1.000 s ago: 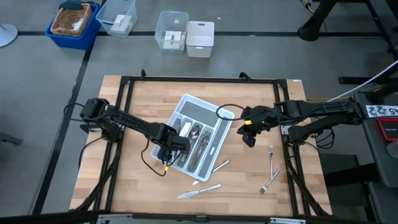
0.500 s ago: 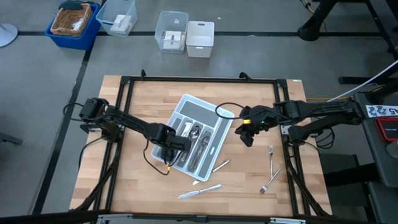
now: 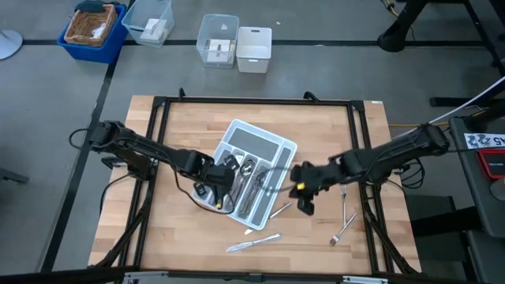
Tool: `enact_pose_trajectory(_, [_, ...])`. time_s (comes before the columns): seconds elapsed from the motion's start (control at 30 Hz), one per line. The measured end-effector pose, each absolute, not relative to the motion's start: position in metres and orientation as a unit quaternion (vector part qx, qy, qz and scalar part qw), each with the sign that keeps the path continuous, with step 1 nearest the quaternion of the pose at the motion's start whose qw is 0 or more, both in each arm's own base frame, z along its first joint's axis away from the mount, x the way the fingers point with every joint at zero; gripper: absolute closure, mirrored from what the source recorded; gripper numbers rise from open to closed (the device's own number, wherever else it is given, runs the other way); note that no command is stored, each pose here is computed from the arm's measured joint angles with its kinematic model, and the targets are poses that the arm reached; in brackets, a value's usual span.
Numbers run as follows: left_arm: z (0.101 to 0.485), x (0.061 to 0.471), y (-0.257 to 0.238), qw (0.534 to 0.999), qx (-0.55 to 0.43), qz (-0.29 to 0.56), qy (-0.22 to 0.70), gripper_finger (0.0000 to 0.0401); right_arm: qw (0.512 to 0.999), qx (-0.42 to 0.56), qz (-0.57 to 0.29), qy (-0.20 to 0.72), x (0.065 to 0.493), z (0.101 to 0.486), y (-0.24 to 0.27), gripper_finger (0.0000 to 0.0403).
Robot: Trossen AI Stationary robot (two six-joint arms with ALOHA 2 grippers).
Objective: Sort silverware
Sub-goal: Put the silver knife into the white cutlery tray
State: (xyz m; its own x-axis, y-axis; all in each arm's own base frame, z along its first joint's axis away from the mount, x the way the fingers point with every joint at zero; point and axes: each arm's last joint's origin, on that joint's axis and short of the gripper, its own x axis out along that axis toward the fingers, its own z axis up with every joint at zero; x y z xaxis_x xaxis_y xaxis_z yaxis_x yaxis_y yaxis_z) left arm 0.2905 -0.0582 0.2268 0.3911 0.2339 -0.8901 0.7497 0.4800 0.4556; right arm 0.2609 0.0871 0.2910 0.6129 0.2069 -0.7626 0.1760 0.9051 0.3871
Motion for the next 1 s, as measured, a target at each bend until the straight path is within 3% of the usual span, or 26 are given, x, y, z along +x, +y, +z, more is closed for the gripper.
enact_pose_trajectory(0.17, [0.239, 0.284, -0.064, 0.774, 0.348, -0.100, 0.520, 0.0355, 0.862, 0.182, 0.013, 0.473, 0.271, 0.269, 0.106, 0.0346])
enact_pose_trajectory(0.33, [0.240, 0.279, -0.081, 0.820, 0.221, -0.068, 0.524, 0.0355, 0.849, 0.167, -0.003, 0.501, 0.284, 0.245, 0.112, 0.0346])
enact_pose_trajectory(0.5, [0.240, 0.272, -0.104, 0.830, 0.097, -0.115, 0.538, 0.0355, 0.834, 0.137, 0.013, 0.534, 0.295, 0.220, 0.118, 0.0345])
enact_pose_trajectory(0.7, [0.237, 0.267, -0.136, 0.855, 0.036, -0.134, 0.499, 0.0355, 0.829, 0.118, 0.064, 0.543, 0.310, 0.197, 0.126, 0.0342])
enact_pose_trajectory(1.0, [0.218, 0.258, -0.157, 0.882, -0.005, -0.117, 0.457, 0.0354, 0.831, 0.053, 0.102, 0.544, 0.320, 0.178, 0.130, 0.0270])
